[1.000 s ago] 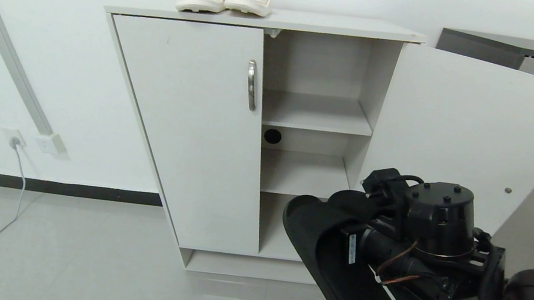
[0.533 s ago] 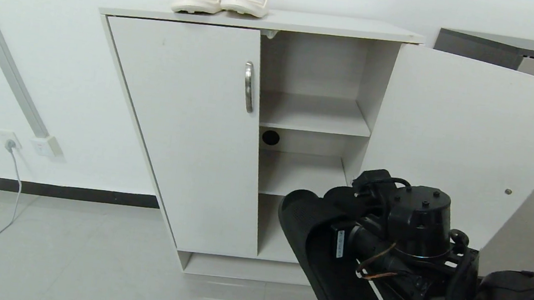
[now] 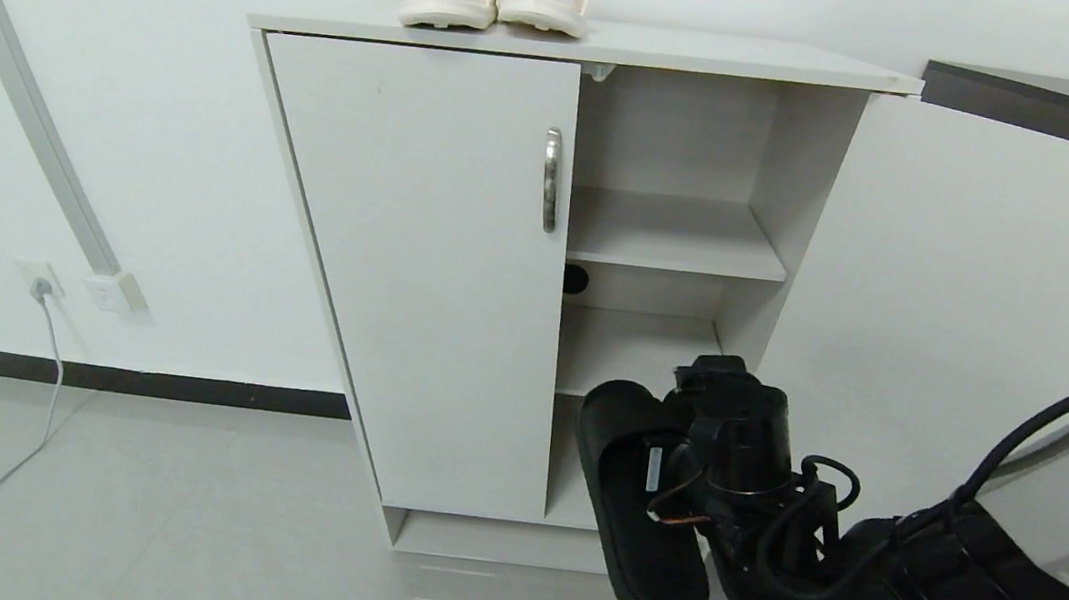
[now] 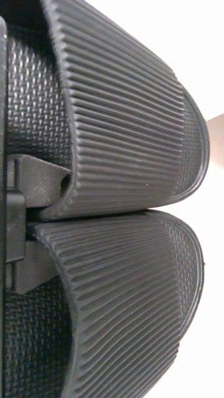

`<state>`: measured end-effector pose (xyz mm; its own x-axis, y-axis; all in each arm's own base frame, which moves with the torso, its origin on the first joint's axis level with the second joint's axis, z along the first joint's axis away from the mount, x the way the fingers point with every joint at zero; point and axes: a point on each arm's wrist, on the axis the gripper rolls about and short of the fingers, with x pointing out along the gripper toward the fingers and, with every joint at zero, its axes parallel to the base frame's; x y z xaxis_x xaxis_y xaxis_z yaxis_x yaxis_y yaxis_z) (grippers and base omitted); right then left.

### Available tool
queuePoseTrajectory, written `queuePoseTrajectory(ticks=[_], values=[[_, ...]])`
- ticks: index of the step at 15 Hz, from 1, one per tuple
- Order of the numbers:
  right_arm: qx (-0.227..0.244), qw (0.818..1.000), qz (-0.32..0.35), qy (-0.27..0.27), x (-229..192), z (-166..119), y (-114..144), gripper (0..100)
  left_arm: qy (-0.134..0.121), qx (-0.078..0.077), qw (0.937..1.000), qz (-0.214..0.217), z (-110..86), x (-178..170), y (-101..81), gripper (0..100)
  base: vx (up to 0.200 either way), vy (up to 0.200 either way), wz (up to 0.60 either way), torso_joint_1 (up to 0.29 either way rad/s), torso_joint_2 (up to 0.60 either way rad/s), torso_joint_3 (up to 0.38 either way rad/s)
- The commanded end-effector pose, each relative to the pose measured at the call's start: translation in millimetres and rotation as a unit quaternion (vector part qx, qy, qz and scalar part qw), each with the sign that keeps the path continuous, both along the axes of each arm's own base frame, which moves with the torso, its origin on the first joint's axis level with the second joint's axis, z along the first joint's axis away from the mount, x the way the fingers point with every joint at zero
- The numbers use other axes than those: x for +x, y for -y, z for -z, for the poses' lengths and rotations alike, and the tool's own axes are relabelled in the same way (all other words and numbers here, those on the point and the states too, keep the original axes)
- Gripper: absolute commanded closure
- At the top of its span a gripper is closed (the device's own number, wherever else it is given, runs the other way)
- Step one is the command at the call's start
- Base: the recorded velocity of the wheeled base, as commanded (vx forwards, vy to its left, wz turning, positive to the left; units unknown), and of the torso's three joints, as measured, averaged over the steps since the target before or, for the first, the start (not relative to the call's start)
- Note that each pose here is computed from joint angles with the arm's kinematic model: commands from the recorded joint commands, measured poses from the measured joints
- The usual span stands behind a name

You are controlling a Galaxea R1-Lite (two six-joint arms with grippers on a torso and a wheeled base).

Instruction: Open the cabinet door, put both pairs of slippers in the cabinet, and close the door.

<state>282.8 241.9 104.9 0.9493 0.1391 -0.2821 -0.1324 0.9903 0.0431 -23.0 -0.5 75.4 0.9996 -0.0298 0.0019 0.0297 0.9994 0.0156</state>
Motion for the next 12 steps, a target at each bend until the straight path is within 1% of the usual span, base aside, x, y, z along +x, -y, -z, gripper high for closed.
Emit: queuePoseTrajectory(ticks=[1, 4, 8, 12], values=[[-0.013, 1.0, 0.025, -0.005, 13.3, 13.7, -0.6, 100, -0.002, 0.0, 1.0, 0.0, -0.1, 0.3, 0.0, 100, 0.0, 0.0, 0.0, 0.0, 0.0, 0.0], [-0.022, 0.999, 0.042, -0.006, 20.8, 24.1, -6.3, 100, -0.002, 0.001, 1.0, 0.0, -0.1, 0.3, 0.0, 100, 0.0, 0.0, 0.0, 0.0, 0.0, 0.0], [-0.019, 0.999, 0.042, -0.002, 23.9, 23.3, -9.0, 100, -0.002, 0.001, 1.0, 0.0, -0.1, 0.3, 0.0, 100, 0.0, 0.0, 0.0, 0.0, 0.0, 0.0], [-0.017, 0.999, 0.041, 0.001, 32.6, 28.0, -17.4, 100, -0.002, 0.001, 1.0, 0.0, -0.1, 0.3, 0.0, 100, 0.0, 0.0, 0.0, 0.001, 0.01, -0.165]])
